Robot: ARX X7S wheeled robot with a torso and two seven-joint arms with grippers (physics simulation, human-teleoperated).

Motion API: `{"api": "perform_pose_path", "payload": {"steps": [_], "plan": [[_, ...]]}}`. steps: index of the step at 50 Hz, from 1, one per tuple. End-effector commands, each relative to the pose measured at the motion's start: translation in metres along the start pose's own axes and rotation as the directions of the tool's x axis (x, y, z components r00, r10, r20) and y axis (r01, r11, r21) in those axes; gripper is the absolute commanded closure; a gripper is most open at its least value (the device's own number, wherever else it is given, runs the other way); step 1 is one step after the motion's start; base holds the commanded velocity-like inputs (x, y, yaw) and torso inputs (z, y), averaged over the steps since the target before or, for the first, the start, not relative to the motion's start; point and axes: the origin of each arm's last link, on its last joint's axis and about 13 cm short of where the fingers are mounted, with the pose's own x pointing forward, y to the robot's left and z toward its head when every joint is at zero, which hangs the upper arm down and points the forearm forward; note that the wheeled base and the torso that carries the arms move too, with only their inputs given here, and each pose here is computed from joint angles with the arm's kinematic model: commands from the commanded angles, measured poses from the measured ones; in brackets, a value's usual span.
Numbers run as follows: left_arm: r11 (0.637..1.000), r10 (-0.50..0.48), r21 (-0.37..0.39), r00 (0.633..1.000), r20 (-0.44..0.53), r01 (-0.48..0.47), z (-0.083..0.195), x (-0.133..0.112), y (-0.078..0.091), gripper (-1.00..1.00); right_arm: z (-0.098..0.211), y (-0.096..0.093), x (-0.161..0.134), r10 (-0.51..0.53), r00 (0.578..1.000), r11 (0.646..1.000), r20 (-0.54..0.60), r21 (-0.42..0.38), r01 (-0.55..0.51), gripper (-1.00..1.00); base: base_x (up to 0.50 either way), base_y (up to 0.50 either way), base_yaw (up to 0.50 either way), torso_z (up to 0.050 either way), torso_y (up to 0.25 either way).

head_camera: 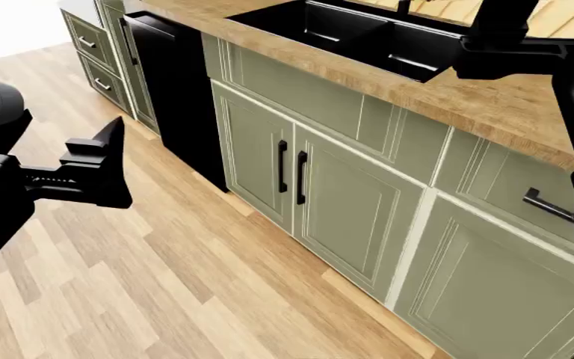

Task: Move the drinks to the dining counter.

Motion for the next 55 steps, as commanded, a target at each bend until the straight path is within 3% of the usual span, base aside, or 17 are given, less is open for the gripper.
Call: {"api": "perform_pose_path", "payload": {"steps": [1,55], "plan": [[1.000,-0.002,0.001,1.000,-0.002,0.002,-0.0005,0.0002,-0.0002,-1.00,-0.0009,0.0000,-0.0003,0.002,1.000,1.000,-0.004,0.000,-0.002,-1.00,0.00,0.00,-0.50,0.000,0.000],[1.000,-0.007,0.008,1.000,-0.005,0.007,-0.0005,0.0007,-0.0008,-1.00,-0.0010,-0.0014,0.0007,-0.003,1.000,1.000,-0.019,0.012,0.004,-1.00,0.00,0.00,-0.50,0.000,0.000]]}}
